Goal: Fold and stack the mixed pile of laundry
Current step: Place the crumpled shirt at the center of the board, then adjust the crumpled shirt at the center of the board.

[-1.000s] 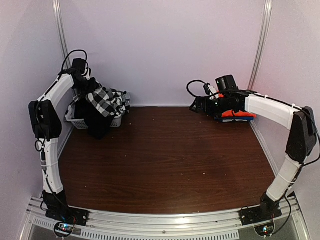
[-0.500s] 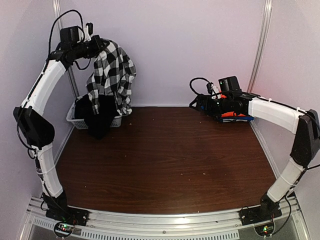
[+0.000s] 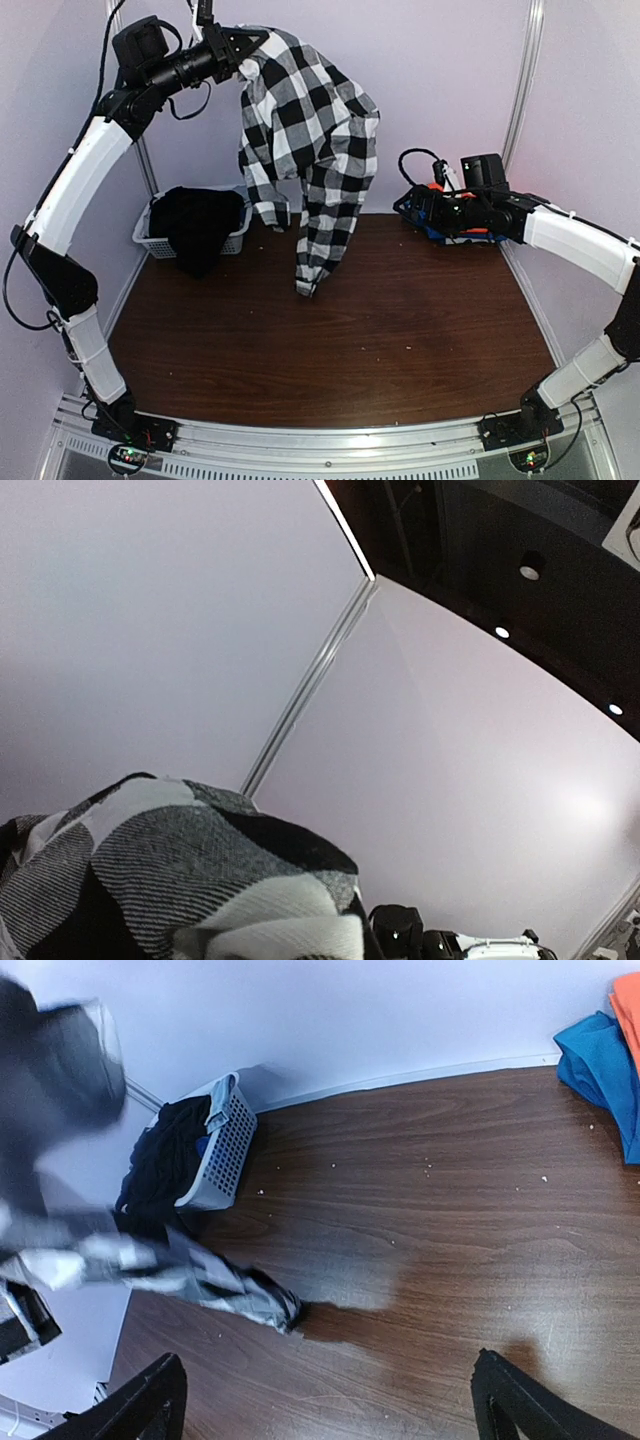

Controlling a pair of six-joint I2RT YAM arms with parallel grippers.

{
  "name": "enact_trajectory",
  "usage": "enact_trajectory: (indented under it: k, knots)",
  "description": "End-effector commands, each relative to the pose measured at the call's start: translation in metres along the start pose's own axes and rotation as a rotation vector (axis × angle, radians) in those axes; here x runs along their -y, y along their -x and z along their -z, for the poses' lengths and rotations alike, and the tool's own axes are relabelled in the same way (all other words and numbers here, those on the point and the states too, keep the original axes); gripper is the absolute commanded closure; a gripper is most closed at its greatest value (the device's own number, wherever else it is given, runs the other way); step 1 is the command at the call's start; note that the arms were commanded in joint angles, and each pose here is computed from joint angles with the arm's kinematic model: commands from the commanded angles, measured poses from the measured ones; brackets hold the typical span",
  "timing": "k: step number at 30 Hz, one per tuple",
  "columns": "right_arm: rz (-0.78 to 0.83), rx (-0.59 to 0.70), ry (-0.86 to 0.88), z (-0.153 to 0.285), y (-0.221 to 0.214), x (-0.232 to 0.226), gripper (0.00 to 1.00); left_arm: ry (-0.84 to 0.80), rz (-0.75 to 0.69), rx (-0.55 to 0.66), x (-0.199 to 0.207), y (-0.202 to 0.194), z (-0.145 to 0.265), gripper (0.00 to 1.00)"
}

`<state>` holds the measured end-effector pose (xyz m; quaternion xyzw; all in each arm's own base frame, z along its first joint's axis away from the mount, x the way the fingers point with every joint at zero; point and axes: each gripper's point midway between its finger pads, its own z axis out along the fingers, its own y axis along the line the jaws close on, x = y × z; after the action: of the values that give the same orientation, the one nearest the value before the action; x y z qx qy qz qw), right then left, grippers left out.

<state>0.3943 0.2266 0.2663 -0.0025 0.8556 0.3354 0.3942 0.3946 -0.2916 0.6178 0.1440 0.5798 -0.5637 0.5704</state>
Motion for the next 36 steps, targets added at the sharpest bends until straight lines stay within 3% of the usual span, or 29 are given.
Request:
enact_trajectory:
  k: [1, 2, 3, 4, 6, 7, 11, 22, 27, 32, 36]
  knots:
    - [0.013, 0.027, -0.049, 0.022, -0.001, 0.013, 0.00, -0.052, 0.004, -0.195, 0.009, -0.068, 0.009, 1.00]
    - [0.007, 0.024, -0.049, 0.026, -0.003, 0.016, 0.00, -0.004, 0.010, -0.279, -0.006, -0.098, 0.019, 0.92]
    - [0.000, 0.023, -0.049, 0.032, -0.005, 0.020, 0.00, 0.066, 0.000, -0.354, -0.024, -0.124, 0.033, 0.63]
    - [-0.006, 0.015, -0.048, 0.036, -0.009, 0.023, 0.00, 0.158, -0.002, -0.428, -0.045, -0.150, 0.052, 0.40]
    - [-0.005, 0.000, -0.047, 0.043, -0.017, 0.030, 0.00, 0.328, 0.010, -0.499, -0.083, -0.183, 0.099, 0.10]
    - [0.000, -0.015, -0.055, 0.047, -0.024, 0.033, 0.00, 0.408, 0.030, -0.508, -0.101, -0.195, 0.126, 0.03]
    - [0.007, -0.132, -0.007, 0.047, -0.063, 0.034, 0.00, 0.682, 0.034, -0.572, -0.149, -0.236, 0.219, 0.02]
    - [-0.054, -0.512, 0.024, 0.023, -0.188, 0.037, 0.05, 0.695, 0.145, -0.890, -0.158, -0.376, 0.308, 0.02]
    - [-0.083, -0.549, 0.011, -0.008, -0.202, 0.045, 0.06, 0.743, 0.170, -0.922, -0.171, -0.392, 0.311, 0.06]
    - [-0.093, -0.682, 0.020, -0.033, -0.228, 0.044, 0.07, 0.705, 0.250, -0.983, -0.172, -0.416, 0.295, 0.26]
    - [-0.111, -0.764, 0.011, -0.039, -0.256, 0.050, 0.07, 0.603, 0.212, -1.006, -0.148, -0.431, 0.274, 0.23]
